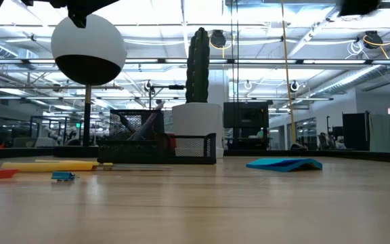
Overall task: Pick and place office supplies into organizer
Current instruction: Put the yellow pen into the desk organizer
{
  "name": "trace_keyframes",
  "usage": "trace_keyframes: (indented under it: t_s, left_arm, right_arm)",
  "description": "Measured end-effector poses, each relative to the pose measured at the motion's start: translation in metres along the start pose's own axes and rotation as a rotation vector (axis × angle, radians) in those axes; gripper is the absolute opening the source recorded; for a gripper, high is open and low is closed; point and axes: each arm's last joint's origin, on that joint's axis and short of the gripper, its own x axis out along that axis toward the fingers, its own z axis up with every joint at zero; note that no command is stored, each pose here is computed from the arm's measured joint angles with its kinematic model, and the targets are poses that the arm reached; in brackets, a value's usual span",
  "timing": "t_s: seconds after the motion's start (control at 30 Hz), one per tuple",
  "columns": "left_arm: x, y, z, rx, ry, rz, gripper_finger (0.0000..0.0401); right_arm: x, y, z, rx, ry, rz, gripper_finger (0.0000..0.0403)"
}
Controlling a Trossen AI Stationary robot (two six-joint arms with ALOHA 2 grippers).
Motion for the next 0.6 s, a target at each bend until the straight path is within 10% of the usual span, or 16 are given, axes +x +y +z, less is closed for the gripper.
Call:
trace_keyframes:
  t_s: [0.6]
  left_arm:
    - [0.000,0.000,0.001,-0.020,-0.007,-0.001,0.0202]
  right_arm:
    - [-0.041,-0.080,-0.007,0.269,-0.155,-0.667,0.0016]
